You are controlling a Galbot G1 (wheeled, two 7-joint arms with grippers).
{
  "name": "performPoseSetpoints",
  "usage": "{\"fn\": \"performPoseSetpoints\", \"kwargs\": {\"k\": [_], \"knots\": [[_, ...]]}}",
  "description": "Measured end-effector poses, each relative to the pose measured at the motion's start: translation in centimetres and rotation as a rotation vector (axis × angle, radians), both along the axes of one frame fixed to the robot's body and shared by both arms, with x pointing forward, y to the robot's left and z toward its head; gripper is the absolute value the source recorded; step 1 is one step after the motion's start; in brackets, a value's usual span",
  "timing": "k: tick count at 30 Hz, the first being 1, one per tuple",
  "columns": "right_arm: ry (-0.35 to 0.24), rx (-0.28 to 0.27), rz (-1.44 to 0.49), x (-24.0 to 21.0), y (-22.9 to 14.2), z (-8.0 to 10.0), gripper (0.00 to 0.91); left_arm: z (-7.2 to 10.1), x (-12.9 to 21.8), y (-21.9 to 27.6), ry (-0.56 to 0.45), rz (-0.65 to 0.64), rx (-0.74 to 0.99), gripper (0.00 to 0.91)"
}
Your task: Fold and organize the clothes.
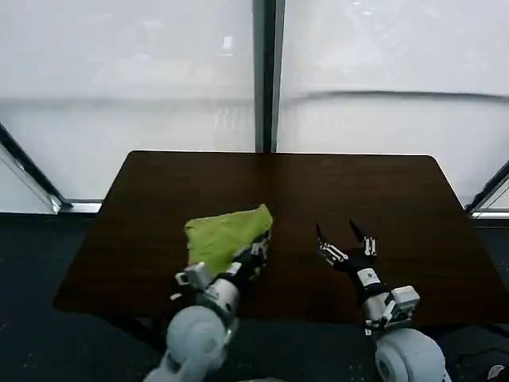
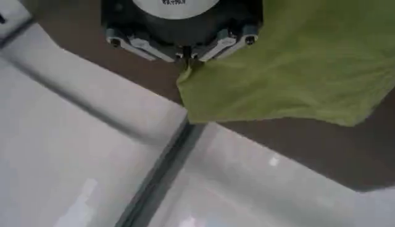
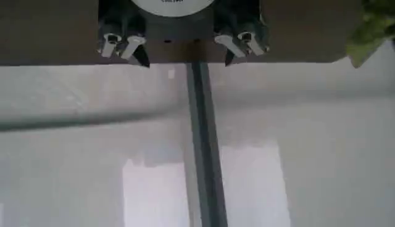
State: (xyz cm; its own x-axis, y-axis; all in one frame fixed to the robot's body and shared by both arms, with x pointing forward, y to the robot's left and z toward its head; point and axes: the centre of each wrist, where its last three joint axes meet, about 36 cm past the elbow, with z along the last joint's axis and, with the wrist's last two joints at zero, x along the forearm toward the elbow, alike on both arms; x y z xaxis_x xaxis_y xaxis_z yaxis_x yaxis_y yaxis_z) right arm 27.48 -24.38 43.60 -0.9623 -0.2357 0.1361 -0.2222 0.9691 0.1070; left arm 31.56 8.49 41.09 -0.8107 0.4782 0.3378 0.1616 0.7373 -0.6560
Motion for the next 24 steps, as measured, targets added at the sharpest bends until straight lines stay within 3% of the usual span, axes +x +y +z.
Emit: {"fn": "performPoseSetpoints", "kwargs": {"k": [3,9,15,21,22,23,24], "knots": [[0.028,0.008,0.021,0.0,0.0,0.1,0.878,-0.6,0.2,-1.7,0.006,-0.051,-0.027,0.878],[0.104,0.036,0.045,-0.2,0.3,0.0,0.878,0.8,0.5,-1.2,-0.070,-0.078,-0.041,0.878],[0.270,0.086,0.044,-0.7,0.4,0.2,0.878,3.3,1.1,1.8,-0.196,-0.023,-0.022,0.878],[0.408,0.133,0.061,-0.7,0.5,-0.4,0.878,3.8,1.2,5.2,-0.240,0.032,0.044,0.878],[0.418,0.139,0.061,-0.6,0.5,-0.5,0.868,3.8,1.2,5.6,-0.242,0.039,0.052,0.878],[0.423,0.141,0.061,-0.4,0.4,-0.6,0.770,3.9,1.1,6.0,-0.245,0.045,0.060,0.878],[0.428,0.144,0.060,-0.3,0.4,-0.7,0.770,3.9,1.1,6.3,-0.248,0.051,0.066,0.878]]}}
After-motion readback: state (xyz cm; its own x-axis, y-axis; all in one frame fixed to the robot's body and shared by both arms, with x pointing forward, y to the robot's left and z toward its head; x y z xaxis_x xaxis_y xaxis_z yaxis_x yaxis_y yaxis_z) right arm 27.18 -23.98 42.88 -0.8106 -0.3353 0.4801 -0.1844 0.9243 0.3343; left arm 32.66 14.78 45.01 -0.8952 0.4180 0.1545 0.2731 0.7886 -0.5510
